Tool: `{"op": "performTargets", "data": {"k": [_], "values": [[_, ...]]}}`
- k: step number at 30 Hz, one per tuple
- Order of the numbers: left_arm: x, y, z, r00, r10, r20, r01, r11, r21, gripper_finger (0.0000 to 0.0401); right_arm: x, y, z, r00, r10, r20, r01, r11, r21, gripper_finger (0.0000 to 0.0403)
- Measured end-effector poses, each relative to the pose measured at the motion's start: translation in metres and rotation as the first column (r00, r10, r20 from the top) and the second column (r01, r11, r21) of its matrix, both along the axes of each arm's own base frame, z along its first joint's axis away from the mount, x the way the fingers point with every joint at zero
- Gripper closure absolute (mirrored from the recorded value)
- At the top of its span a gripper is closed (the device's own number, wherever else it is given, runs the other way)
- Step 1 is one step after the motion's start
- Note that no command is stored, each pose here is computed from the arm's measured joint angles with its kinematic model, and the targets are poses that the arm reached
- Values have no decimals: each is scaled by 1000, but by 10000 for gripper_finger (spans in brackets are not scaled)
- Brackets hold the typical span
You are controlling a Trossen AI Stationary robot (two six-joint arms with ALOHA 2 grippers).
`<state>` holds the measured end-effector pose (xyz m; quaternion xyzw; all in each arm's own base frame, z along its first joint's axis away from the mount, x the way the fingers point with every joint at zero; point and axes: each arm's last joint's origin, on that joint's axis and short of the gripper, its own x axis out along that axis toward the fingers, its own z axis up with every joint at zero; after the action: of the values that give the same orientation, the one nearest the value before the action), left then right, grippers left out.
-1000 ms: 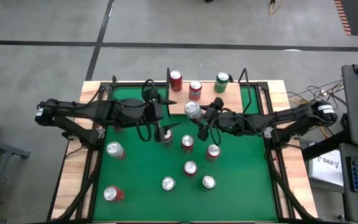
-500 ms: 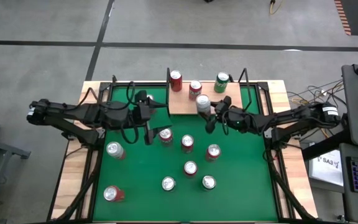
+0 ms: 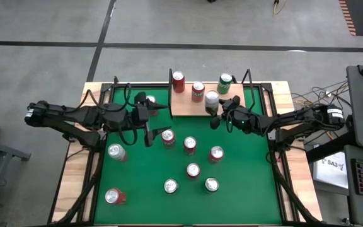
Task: Place canned beverage on shelf
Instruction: Put the pink-white soda can on the shelf
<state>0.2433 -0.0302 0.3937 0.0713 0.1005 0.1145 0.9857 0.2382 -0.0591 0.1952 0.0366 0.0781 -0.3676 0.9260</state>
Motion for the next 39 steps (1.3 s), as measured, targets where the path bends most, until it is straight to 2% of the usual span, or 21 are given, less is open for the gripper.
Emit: {"op": "performTargets", "data": {"k": [13,17,26,39], "values": [[-2,0,-5,1000,0,-12,1,1000,2,60,-22,2,-21,994,-33,107,32,999,9,118],[-2,0,-5,1000,0,-12,1,1000,2,60,-27,3,-28,996,-36,84,36,999,4,116],[-2,0,-5,1000,0,-13,1,1000,2,60,-38,3,-40,992,-124,30,124,992,-7,116],[-2,0,-5,1000,0,-15,0,1000,3,60,-44,4,-47,987,-157,-23,156,987,-37,117]]}}
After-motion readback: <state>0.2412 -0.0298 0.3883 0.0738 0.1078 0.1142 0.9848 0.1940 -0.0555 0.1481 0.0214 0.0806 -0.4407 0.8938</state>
